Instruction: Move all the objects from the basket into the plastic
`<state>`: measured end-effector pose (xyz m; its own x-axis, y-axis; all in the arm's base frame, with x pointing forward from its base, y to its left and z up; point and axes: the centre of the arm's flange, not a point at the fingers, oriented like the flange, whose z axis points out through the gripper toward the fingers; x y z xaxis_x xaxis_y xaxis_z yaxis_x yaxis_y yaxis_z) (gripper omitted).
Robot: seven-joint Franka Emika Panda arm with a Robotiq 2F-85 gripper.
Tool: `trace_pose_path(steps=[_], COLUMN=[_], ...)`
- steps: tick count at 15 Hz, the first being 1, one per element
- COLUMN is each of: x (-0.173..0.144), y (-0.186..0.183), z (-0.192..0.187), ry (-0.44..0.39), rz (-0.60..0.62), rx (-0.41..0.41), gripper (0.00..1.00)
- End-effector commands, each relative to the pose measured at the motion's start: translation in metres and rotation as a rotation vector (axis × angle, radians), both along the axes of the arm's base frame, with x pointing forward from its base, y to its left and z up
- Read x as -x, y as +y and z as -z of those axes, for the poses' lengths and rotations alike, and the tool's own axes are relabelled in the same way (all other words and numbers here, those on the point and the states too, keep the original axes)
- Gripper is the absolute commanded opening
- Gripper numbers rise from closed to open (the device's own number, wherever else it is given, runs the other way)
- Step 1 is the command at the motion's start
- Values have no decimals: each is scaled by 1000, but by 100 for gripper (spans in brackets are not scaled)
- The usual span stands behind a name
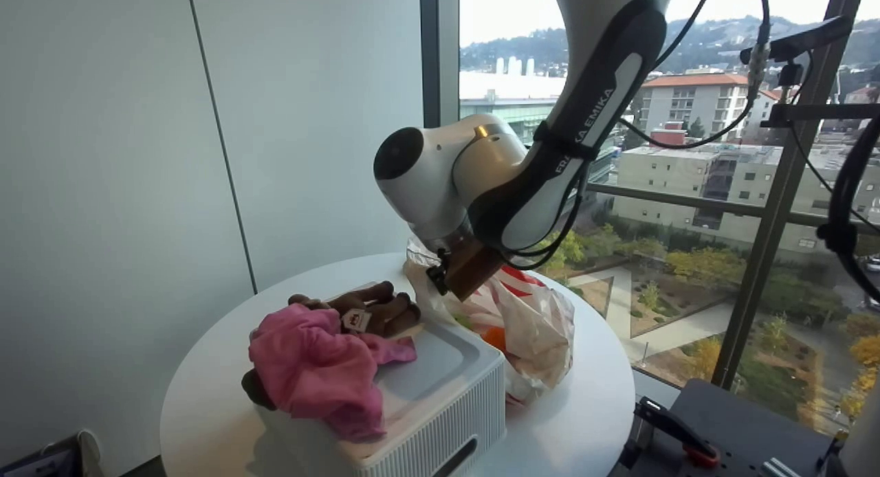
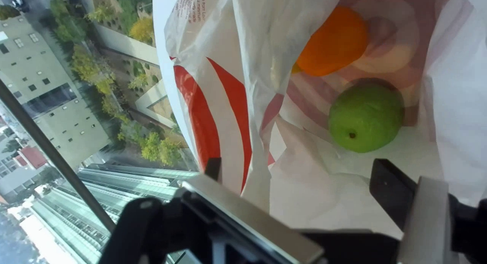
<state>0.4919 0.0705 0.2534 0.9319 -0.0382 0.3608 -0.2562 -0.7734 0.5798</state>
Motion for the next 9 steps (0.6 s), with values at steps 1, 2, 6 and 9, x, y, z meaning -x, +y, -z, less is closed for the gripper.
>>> trace_pose_path(steps=[1, 2, 6, 9], x=[17, 22, 41, 52], y=[31, 45, 114, 162], z=[-62, -73, -104, -116], ry=[122, 172, 273, 325], rz=[-52, -80, -226, -302], rx=[-18, -38, -261, -426], gripper=[100, 100, 100, 100])
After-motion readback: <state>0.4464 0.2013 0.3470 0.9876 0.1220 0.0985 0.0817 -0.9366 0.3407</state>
